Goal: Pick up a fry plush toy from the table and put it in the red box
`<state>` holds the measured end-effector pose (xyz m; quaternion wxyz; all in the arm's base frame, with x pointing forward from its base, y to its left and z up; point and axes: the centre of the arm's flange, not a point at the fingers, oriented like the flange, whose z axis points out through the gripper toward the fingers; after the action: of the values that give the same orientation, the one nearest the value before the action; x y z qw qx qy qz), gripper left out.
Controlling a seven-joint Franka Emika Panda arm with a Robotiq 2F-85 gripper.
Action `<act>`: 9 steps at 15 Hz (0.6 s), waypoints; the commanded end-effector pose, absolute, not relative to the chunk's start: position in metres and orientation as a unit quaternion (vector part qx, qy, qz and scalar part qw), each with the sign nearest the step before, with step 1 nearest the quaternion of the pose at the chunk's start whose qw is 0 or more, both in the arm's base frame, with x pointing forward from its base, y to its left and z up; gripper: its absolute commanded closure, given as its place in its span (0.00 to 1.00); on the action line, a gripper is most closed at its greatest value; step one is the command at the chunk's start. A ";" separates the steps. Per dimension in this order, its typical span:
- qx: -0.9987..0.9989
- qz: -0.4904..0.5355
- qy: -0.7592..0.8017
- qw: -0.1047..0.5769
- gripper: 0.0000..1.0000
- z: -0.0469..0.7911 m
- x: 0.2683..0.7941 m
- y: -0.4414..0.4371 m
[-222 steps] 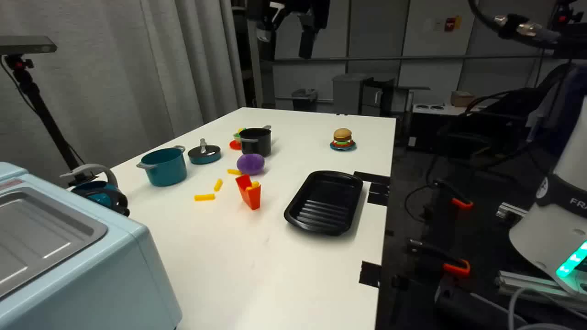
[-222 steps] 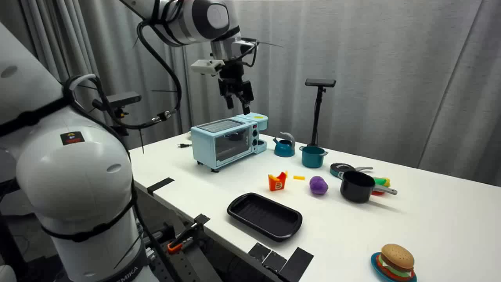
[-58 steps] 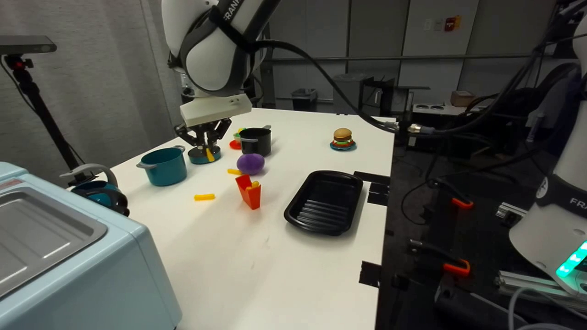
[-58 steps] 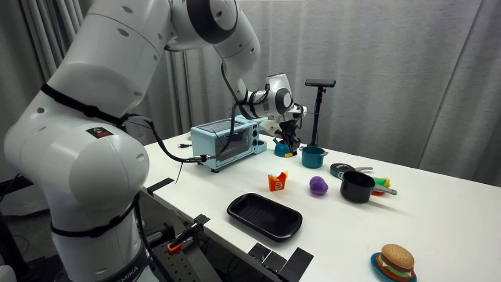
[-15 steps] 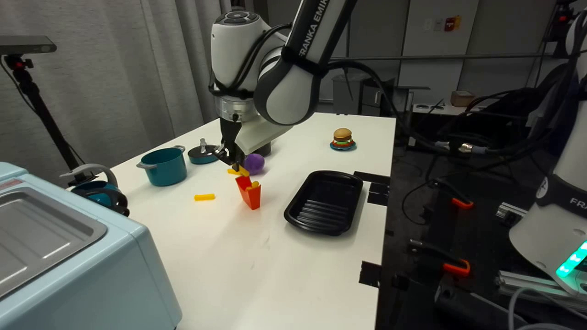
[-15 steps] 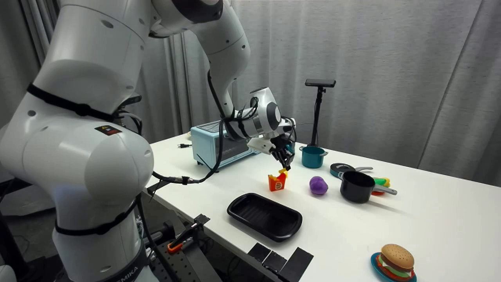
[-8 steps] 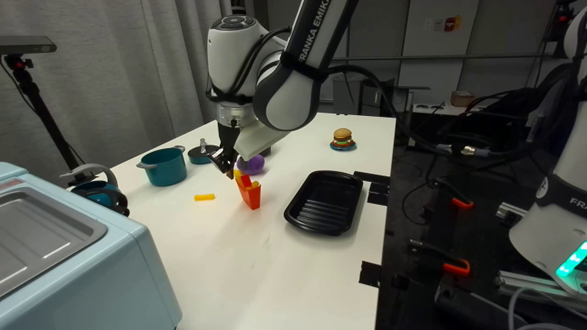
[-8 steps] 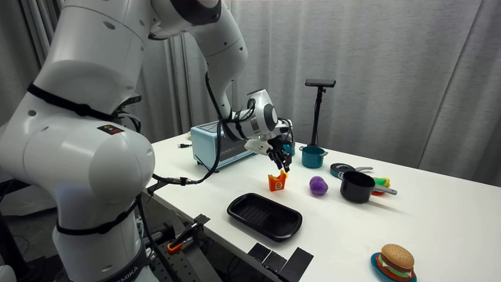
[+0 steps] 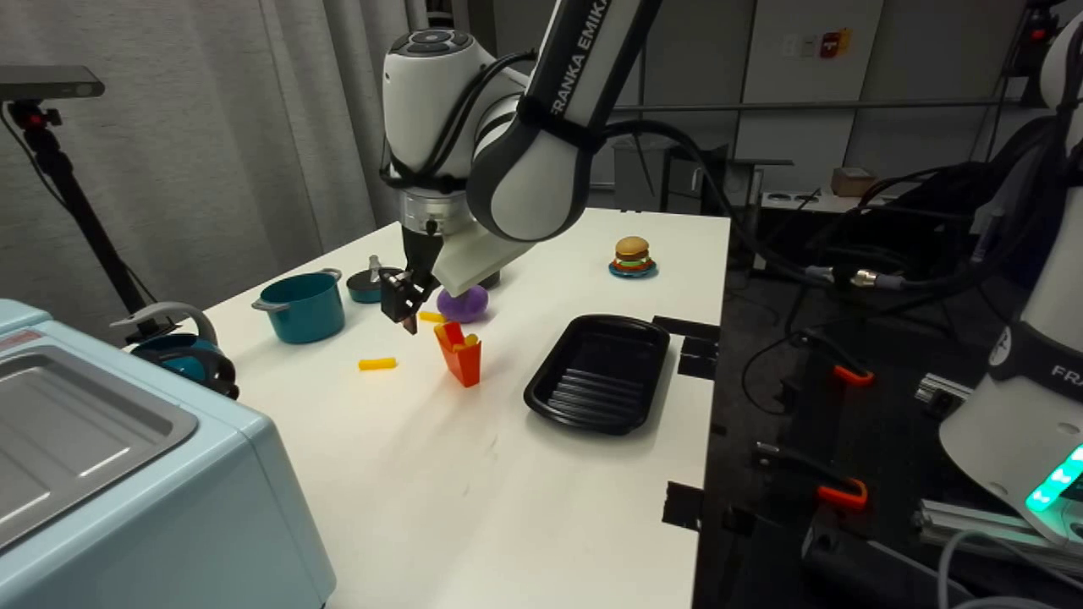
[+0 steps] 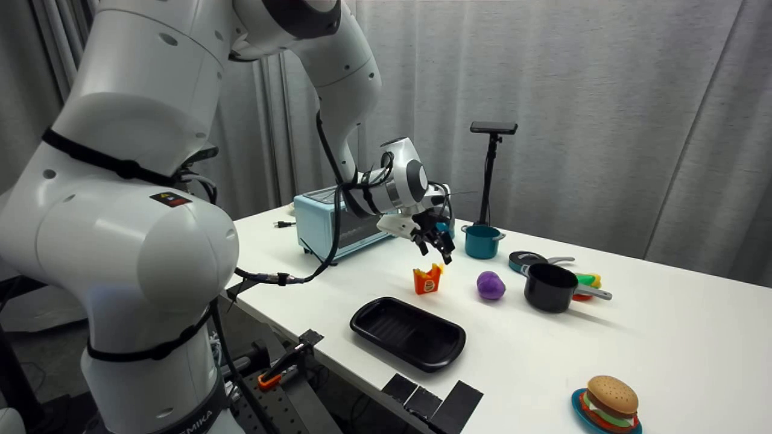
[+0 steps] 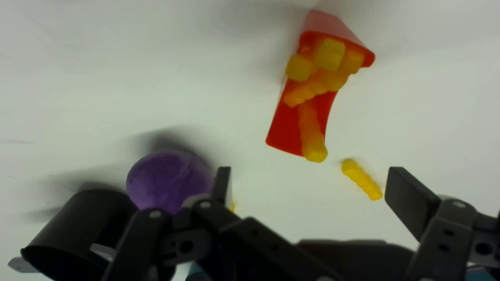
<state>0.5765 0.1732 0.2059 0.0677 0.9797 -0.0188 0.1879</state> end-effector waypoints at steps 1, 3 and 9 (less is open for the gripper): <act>0.978 0.198 -0.027 0.058 0.00 0.217 0.572 0.170; 0.978 0.199 -0.031 0.054 0.00 0.222 0.573 0.170; 0.977 0.207 -0.031 0.045 0.00 0.241 0.576 0.166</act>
<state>0.5809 0.1721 0.2250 0.0584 0.9775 -0.0273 0.2007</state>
